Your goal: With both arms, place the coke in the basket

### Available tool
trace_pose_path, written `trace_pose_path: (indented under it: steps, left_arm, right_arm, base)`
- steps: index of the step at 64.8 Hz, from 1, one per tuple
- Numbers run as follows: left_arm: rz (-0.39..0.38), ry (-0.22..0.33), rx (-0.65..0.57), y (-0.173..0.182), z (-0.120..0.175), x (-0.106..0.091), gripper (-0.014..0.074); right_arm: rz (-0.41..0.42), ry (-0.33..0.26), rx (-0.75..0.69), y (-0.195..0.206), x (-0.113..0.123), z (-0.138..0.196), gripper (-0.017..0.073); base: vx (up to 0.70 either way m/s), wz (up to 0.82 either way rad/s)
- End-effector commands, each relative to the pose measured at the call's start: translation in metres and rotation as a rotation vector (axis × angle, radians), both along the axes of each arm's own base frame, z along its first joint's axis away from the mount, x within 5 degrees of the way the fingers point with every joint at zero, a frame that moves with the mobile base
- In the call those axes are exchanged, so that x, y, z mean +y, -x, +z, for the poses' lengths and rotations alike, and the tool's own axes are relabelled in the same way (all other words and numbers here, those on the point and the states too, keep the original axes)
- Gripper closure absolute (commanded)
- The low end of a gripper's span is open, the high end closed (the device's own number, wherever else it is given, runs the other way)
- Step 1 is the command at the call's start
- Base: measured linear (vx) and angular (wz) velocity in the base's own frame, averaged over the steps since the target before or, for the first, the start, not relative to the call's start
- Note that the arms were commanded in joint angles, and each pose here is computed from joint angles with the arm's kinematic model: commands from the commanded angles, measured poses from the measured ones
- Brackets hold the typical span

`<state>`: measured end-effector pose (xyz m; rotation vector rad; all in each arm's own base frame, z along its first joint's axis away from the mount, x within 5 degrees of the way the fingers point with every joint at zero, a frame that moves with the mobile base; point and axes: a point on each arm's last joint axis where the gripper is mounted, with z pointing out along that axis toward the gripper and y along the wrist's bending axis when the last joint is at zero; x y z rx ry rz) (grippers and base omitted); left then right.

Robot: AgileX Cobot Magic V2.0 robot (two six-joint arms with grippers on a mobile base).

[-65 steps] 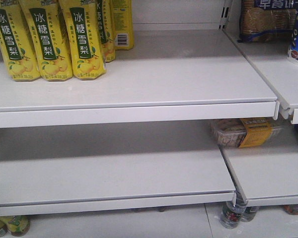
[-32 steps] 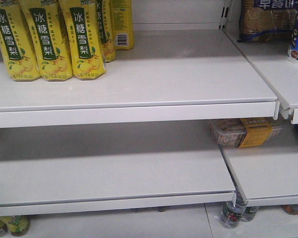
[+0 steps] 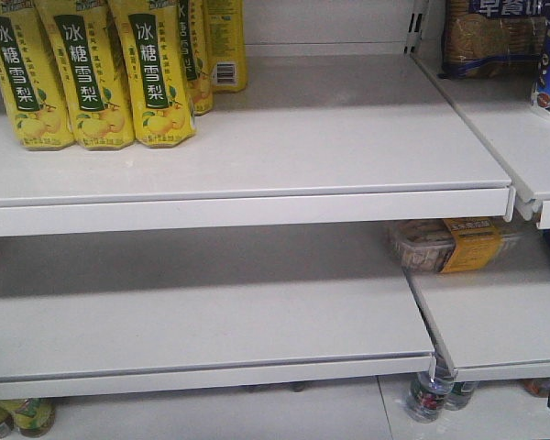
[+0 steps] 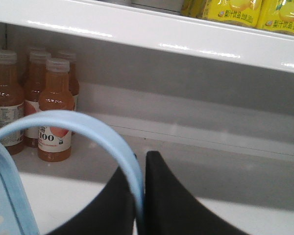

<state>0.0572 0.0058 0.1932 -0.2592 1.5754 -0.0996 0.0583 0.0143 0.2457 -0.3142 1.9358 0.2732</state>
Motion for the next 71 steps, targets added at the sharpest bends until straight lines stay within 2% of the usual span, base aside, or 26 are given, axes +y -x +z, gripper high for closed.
trace_pose_path:
  steps: [1,12,23,29,34,45,58,71]
  left_arm:
    - [-0.008,-0.092,-0.159,0.002,0.012,-0.001,0.0600]
    - [-0.008,-0.092,-0.159,0.002,0.012,-0.001,0.0600]
    - [-0.008,-0.092,-0.159,0.002,0.012,-0.001,0.0600]
    - [-0.008,-0.092,-0.159,0.002,0.012,-0.001,0.0600]
    - [-0.008,-0.092,-0.159,0.002,0.012,-0.001,0.0600]
    - [-0.008,-0.092,-0.156,0.002,0.012,-0.001,0.0600]
    - [-0.008,-0.092,-0.156,0.002,0.012,-0.001,0.0600]
    - [-0.008,-0.092,-0.156,0.002,0.012,-0.001,0.0600]
  right_arm:
    - [-0.023,-0.089,-0.089,-0.001,0.003,0.001,0.0564]
    - [-0.173,-0.157,-0.188,-0.001,-0.003,-0.012,0.0564]
    - [-0.363,-0.310,-0.219,-0.001,-0.010,-0.037,0.0564]
    - [-0.418,-0.331,-0.266,0.001,-0.014,-0.049,0.0564]
    - [-0.423,-0.324,-0.311,0.002,-0.015,-0.054,0.0564]
    - [-0.404,-0.240,-0.354,0.002,-0.015,-0.051,0.0564]
    - [-0.378,-0.189,-0.457,0.003,-0.014,-0.043,0.0564]
    - [-0.369,-0.118,-0.465,0.003,-0.014,-0.044,0.0564]
  base:
    - [0.00,0.00]
    - [0.00,0.00]
    - [0.00,0.00]
    - [0.00,0.00]
    - [0.00,0.00]
    - [0.00,0.00]
    - [0.00,0.00]
    - [0.00,0.00]
